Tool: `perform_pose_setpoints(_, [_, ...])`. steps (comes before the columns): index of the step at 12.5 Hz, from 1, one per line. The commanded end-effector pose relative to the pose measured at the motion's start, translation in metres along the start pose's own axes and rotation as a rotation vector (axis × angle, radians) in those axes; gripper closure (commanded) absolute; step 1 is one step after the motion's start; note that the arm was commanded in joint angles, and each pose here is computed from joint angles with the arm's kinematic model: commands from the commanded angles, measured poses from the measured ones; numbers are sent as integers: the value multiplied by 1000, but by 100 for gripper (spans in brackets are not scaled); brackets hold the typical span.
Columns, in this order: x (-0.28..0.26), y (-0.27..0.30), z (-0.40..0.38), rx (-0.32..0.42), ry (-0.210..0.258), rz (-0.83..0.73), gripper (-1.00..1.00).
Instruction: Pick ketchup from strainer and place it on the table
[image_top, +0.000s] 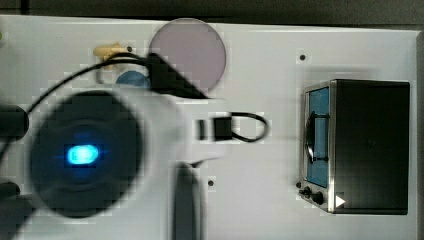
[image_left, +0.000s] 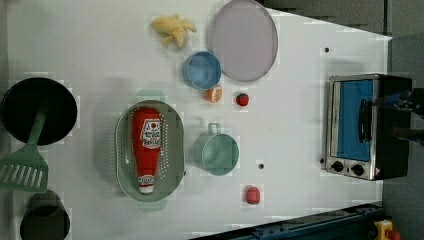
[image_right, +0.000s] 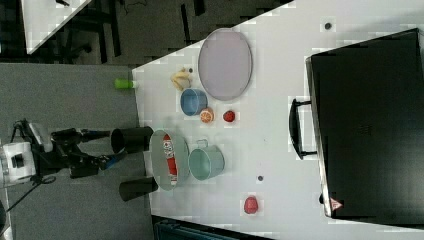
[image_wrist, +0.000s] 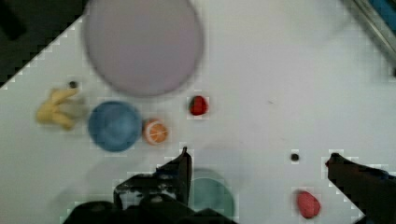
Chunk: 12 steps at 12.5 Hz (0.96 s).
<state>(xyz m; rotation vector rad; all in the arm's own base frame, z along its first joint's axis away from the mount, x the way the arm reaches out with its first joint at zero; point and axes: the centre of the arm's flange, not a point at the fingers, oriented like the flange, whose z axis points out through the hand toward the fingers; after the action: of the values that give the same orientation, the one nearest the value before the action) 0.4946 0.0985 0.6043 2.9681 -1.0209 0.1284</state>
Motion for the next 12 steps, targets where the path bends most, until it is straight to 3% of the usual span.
perform_pose_setpoints(1, [-63,-69,53,-36,-67,-148,-100])
perform_pose_setpoints(3, [-101,-105,72,-24,-77,-247,-100])
perform_pose_setpoints(9, [-212,-166,157,-19,-180,-491,-100])
perform_pose_setpoints(12, [-239,-173,209,45,-156,-560,-100])
